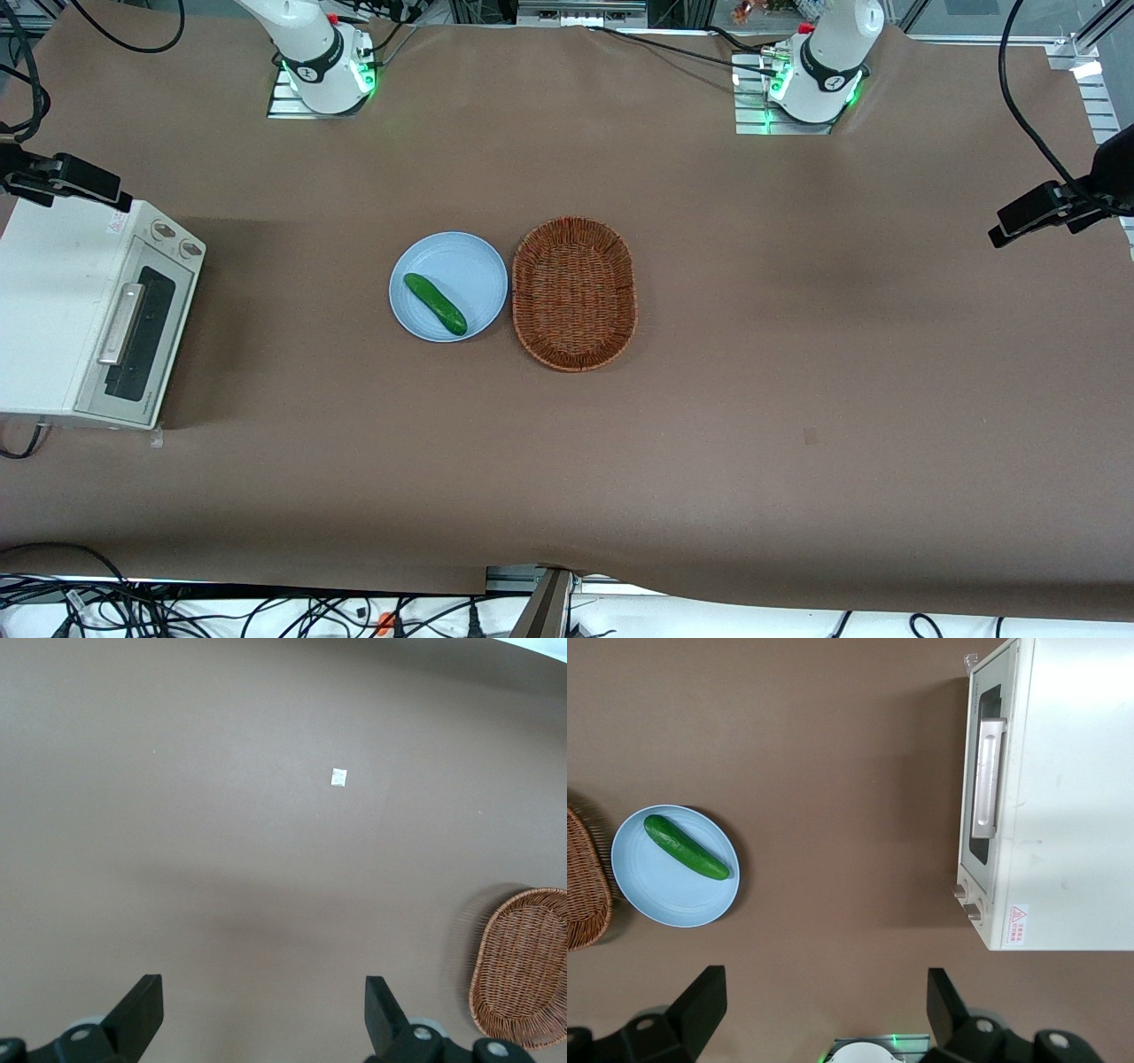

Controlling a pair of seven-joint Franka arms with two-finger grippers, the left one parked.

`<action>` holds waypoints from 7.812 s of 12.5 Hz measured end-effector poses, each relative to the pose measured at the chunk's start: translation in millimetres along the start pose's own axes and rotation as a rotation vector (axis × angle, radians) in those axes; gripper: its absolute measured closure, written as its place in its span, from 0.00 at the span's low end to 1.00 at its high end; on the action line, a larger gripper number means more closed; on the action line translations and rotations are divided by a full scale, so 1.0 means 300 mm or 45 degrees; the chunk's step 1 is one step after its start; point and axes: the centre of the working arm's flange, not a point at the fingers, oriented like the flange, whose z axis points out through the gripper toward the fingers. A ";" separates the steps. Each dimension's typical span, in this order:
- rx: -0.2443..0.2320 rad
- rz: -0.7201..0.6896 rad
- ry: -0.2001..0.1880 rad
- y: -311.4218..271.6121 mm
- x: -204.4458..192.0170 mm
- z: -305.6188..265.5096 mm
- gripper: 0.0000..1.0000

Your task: Open oven door with right arm only

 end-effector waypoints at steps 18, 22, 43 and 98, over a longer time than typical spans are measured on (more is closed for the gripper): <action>-0.005 -0.086 -0.157 -0.003 0.023 0.117 0.00; -0.007 -0.088 -0.182 -0.008 0.030 0.141 0.00; -0.635 -0.529 -0.349 0.034 0.222 0.833 0.99; -0.246 -0.693 -0.137 -0.060 0.420 1.371 0.99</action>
